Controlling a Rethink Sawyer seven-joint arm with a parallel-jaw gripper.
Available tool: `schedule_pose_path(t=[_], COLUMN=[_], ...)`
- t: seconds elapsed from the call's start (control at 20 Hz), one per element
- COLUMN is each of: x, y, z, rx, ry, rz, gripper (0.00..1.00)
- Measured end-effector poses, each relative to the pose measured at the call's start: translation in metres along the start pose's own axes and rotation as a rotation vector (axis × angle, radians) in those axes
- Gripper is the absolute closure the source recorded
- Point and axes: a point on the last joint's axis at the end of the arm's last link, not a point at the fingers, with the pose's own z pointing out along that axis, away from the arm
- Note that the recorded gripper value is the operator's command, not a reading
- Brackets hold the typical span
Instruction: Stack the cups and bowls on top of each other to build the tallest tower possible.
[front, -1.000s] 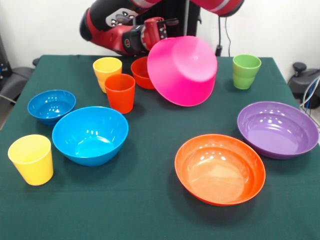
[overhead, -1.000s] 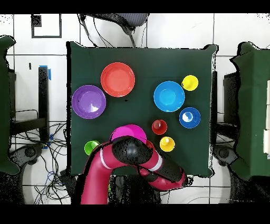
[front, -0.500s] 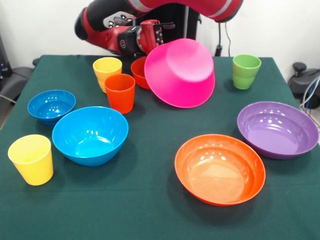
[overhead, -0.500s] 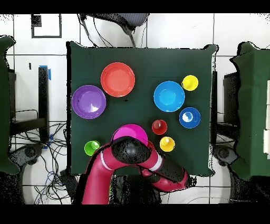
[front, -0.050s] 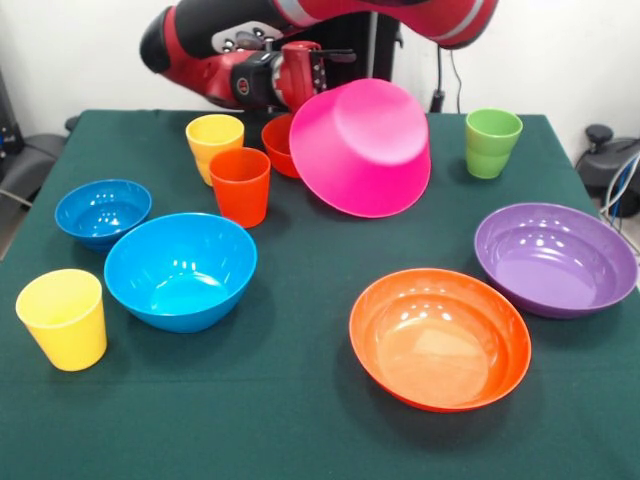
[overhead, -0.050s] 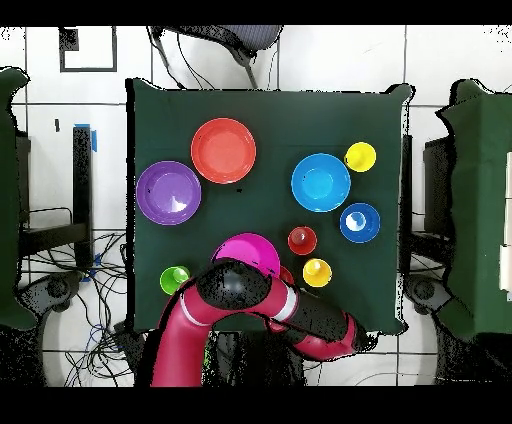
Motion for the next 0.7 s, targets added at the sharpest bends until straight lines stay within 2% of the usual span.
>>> schedule_pose_path(t=[0.55,0.7], x=[0.012,0.014], y=[-0.002,-0.001], z=[0.003,0.005], rx=[-0.056,-0.078], ry=[-0.11,-0.156], rz=[-0.039,-0.049], gripper=[0.0,0.0])
